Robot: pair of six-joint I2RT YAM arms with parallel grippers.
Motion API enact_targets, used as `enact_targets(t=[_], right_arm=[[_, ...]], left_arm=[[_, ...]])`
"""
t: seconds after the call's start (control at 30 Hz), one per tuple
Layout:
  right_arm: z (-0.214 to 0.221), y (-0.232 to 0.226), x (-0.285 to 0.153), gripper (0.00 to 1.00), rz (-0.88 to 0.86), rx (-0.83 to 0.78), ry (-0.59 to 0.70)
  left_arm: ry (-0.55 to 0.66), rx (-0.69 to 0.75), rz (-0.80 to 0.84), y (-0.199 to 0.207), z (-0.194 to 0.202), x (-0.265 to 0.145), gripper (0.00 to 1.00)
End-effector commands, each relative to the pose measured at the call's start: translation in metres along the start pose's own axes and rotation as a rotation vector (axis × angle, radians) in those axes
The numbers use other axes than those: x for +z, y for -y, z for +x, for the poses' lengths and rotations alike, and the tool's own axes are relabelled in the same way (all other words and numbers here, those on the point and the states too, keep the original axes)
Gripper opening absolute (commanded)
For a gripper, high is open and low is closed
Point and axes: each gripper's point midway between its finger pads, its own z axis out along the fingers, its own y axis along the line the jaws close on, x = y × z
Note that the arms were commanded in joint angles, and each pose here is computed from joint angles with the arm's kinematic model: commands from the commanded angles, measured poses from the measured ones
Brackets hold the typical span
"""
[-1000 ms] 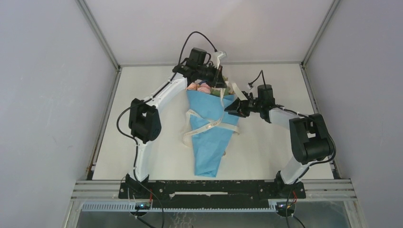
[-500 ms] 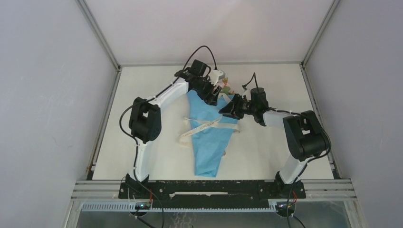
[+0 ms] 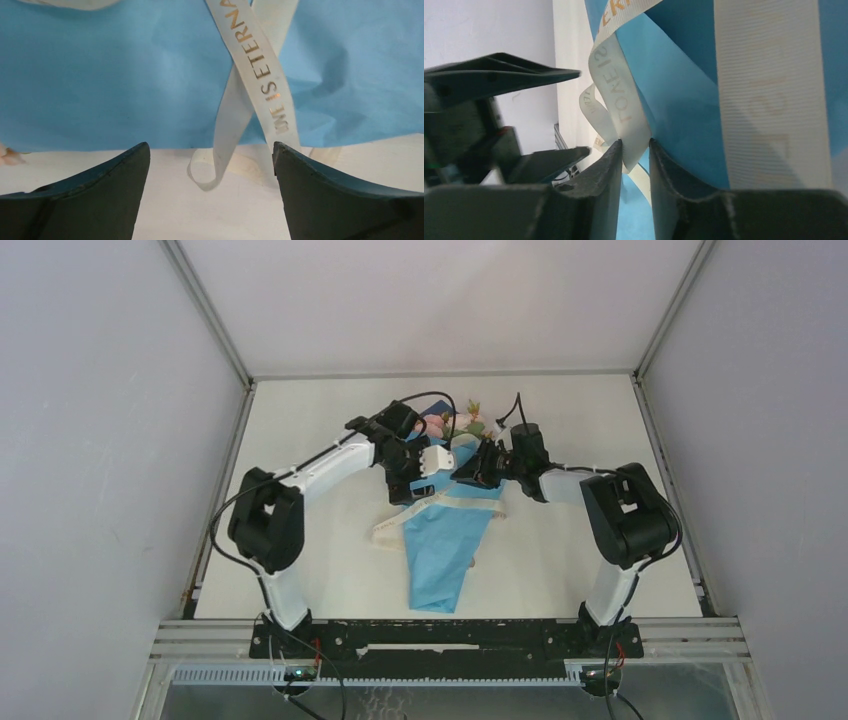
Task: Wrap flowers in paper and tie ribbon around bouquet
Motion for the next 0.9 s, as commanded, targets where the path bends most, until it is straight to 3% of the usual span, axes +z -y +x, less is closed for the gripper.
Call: enact_targets(t=[0.0, 0.27, 0.4, 0.5, 0.6, 0.87], right_arm=[[-0.014, -0.007, 0.008, 0.31, 0.0, -0.034, 0.043], [-0.012, 0.006, 0.021, 0.27, 0.038, -0.013, 0.033], [-0.013, 0.008, 0.03, 0.16, 0.037, 0.002, 0.03], [-0.012, 0.011, 0.033, 0.05, 0.042, 0.012, 0.025], [-0.008, 0.016, 0.032, 0.0, 0.059, 0.012, 0.011], [0.016, 0.01, 0.026, 0.0, 0.035, -0.043, -0.1]], left_arm=[[-0.079, 0.076, -0.12, -0.031, 0.011, 0.018, 0.91], [-0.167, 0.121, -0.084, -0.022, 0.035, 0.032, 0.61], [-0.187, 0.105, -0.062, -0.019, 0.039, 0.037, 0.34], [-0.192, 0.102, -0.054, -0.015, 0.039, 0.032, 0.02], [-0.146, 0.061, -0.034, -0.006, 0.024, 0.011, 0.0], [0.133, 0.049, 0.15, 0.05, -0.072, -0.081, 0.0]])
